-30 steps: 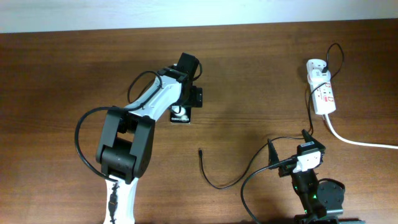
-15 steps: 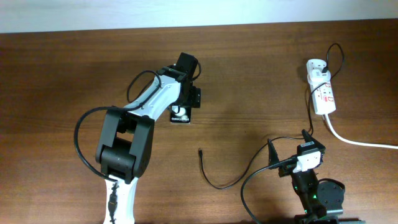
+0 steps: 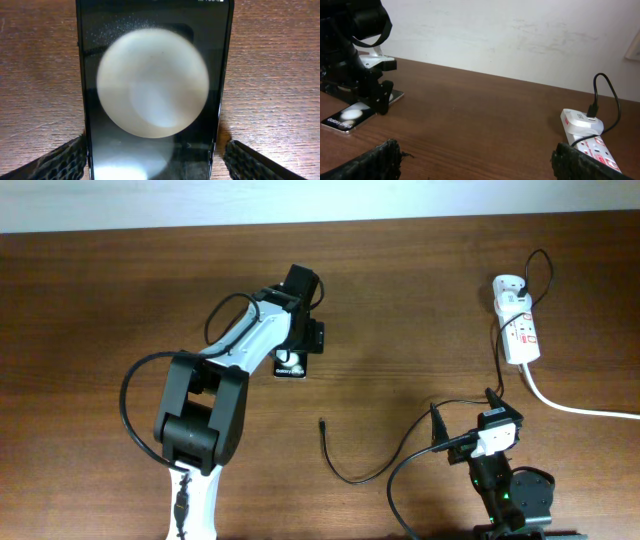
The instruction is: Plug charger to phone and switch on socket
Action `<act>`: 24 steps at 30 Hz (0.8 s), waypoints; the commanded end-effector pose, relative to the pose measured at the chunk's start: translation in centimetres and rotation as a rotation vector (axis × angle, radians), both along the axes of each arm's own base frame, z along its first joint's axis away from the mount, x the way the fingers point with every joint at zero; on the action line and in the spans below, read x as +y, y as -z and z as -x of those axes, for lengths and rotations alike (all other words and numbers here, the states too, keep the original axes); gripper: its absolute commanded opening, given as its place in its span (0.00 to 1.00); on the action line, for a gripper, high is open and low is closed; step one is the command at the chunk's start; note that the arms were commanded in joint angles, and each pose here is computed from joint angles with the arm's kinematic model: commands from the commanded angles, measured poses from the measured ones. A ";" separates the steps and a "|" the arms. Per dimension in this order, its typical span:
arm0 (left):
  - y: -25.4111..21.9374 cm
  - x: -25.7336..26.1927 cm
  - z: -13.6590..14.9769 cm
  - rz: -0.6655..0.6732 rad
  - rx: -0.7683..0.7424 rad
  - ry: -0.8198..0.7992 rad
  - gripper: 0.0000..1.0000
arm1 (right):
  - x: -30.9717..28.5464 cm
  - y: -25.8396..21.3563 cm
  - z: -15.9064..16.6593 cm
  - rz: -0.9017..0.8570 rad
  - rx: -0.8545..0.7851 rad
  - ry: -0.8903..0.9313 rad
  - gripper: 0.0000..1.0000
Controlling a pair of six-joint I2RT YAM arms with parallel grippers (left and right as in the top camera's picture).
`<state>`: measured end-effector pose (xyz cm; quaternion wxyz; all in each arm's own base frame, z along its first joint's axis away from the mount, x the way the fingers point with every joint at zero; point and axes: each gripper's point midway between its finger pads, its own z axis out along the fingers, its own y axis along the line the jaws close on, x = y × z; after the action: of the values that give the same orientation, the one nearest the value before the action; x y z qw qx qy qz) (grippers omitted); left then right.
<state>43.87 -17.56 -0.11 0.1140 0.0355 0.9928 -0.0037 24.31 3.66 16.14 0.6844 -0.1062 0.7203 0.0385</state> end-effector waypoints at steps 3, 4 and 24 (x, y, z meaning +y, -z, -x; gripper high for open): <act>5.4 0.7 3.5 -0.017 0.171 0.012 0.94 | 0.0 0.2 0.0 -0.003 0.004 0.003 0.99; 5.4 0.7 3.5 -0.017 0.172 0.012 0.95 | 0.0 0.2 0.0 -0.003 0.004 0.003 0.99; 5.4 0.7 3.6 -0.017 0.174 0.012 0.94 | 0.0 0.2 0.0 -0.003 0.004 0.002 0.99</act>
<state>43.80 -17.60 -0.12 0.1124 0.0381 0.9929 -0.0035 24.31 3.66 16.14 0.6844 -0.1062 0.7203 0.0385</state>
